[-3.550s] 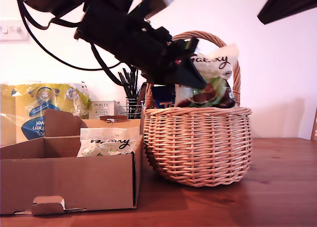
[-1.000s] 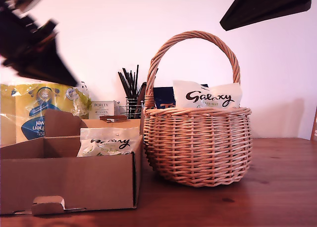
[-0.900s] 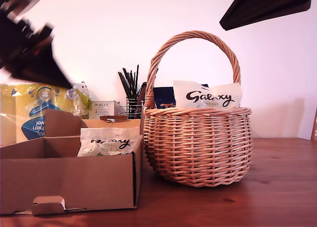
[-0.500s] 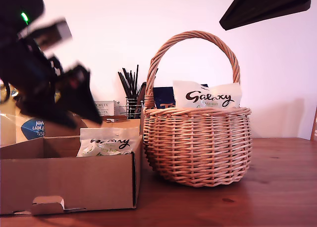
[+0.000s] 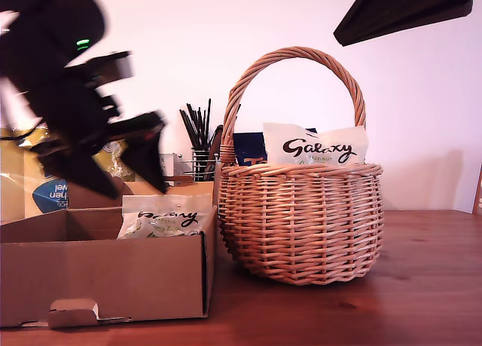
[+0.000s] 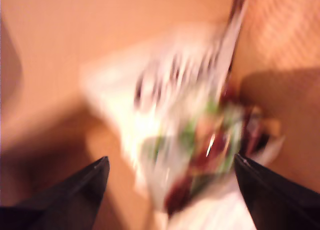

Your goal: Move the bags of Easter eggs from the cardboard box on the left into the woven basket on the right side.

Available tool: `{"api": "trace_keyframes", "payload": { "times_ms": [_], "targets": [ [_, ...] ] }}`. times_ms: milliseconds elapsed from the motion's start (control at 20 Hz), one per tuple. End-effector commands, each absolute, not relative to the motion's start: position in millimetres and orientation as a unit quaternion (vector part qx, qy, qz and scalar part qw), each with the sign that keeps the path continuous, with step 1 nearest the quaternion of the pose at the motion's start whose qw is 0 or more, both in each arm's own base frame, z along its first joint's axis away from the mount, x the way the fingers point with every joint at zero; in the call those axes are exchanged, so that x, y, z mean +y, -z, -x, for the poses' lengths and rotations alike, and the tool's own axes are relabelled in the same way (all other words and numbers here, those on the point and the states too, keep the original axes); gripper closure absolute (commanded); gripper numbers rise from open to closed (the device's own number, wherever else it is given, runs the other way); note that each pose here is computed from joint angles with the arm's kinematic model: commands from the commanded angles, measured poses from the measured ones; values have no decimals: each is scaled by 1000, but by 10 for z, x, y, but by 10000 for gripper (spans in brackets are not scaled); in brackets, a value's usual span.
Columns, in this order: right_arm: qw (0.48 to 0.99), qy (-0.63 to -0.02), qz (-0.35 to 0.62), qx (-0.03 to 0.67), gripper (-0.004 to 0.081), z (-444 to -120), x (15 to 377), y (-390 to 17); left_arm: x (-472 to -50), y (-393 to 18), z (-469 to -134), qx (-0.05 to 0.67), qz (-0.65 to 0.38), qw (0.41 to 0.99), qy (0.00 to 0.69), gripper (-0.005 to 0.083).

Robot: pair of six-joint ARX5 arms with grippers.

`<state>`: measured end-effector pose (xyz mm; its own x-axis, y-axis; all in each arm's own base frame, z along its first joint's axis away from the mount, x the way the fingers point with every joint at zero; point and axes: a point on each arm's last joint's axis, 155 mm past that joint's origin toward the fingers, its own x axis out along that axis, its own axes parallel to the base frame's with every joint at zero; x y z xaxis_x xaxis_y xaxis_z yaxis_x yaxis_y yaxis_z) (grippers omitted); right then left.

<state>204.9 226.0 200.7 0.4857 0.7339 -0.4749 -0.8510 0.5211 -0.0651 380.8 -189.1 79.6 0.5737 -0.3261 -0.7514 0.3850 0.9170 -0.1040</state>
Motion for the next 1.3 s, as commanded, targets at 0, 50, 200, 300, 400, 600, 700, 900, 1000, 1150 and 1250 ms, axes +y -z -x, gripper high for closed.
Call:
{"api": "trace_keyframes", "payload": {
  "times_ms": [0,50,200,300,400,600,700,900,1000,1150,1250],
  "targets": [
    [850,-468,144,194,782,-2046,2267,-2041,-1820,-466,-3719,463,-46,866,184,44],
    [850,-468,144,194,782,-2046,2267,-2039,-1815,-427,-3732,471,-49,862,179,44],
    [850,-468,144,194,782,-2046,2267,-2040,-1826,-356,-3762,492,-33,855,162,44],
    [850,-468,144,194,782,-2046,2267,-2041,-1840,-350,-3760,494,-28,855,158,44],
    [851,-468,143,193,782,-2047,2268,-2044,-1858,-308,-3730,501,-26,851,158,46],
    [850,-468,143,193,782,-2047,2268,-2043,-1931,-138,-3658,520,-27,839,161,46],
    [850,-468,144,194,782,-2046,2268,-2042,-1981,-99,-3624,524,-28,835,165,46],
    [850,-468,144,194,782,-2044,2266,-2038,-2060,-111,-3608,520,-30,836,175,47],
    [850,-468,144,194,782,-2045,2267,-2039,-2102,-125,-3609,519,-20,835,181,69],
    [850,-468,144,194,782,-2045,2267,-2039,-2193,-155,-3606,517,1,833,197,251],
    [850,-468,144,194,782,-2045,2267,-2040,-2203,-162,-3613,516,4,834,197,400]
  ]
}}
